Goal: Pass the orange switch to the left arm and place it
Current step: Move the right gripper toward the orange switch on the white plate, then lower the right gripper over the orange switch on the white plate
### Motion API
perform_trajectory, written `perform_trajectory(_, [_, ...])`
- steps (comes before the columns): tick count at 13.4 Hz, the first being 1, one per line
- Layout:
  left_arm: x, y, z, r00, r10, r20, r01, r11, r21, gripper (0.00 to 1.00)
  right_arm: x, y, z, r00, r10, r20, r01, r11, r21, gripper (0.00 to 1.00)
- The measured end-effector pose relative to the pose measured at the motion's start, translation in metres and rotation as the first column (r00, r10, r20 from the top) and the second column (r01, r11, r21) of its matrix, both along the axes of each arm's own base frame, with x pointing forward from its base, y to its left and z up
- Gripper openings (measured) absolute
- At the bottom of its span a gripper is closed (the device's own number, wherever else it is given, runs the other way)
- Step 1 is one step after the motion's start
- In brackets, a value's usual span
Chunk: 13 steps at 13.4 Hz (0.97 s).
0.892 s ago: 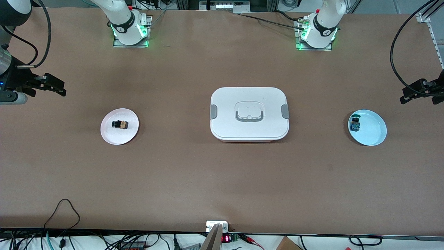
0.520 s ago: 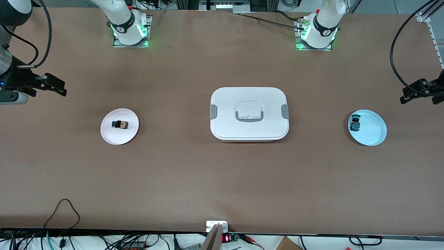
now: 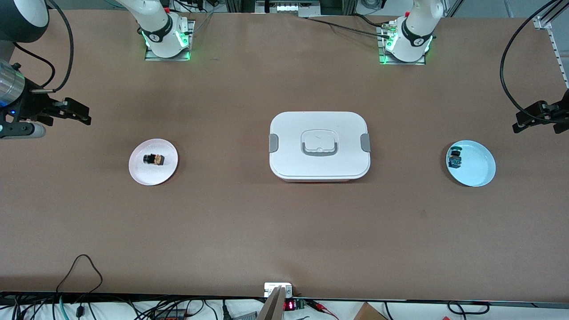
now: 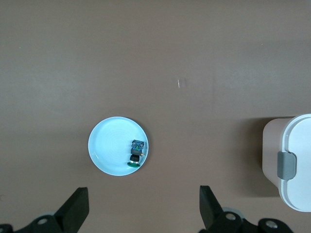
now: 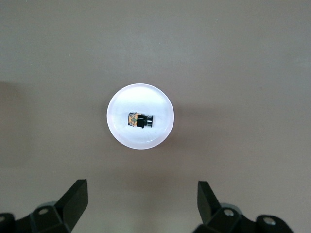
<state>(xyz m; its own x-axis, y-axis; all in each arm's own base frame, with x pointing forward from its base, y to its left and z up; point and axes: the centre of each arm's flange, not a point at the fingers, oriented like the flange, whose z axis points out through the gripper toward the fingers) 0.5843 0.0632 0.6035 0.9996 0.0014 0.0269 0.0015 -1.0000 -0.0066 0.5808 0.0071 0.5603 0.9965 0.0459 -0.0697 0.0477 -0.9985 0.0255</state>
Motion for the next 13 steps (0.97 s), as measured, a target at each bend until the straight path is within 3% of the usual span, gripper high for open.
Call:
perform_trajectory(6, [0.000,0.000,0.000,1.000,0.000,0.001,0.000,1.000,0.000,1.00,0.022,0.004,-0.049,0.999,-0.003,-0.048,0.003,1.000,0.008,1.00])
perform_trajectory(13, [0.000,0.000,0.001,1.000,-0.001,0.001,0.001,1.000,0.000,1.00,0.057,0.010,-0.121,0.999,0.005,-0.034,-0.005,1.000,-0.006,1.00])
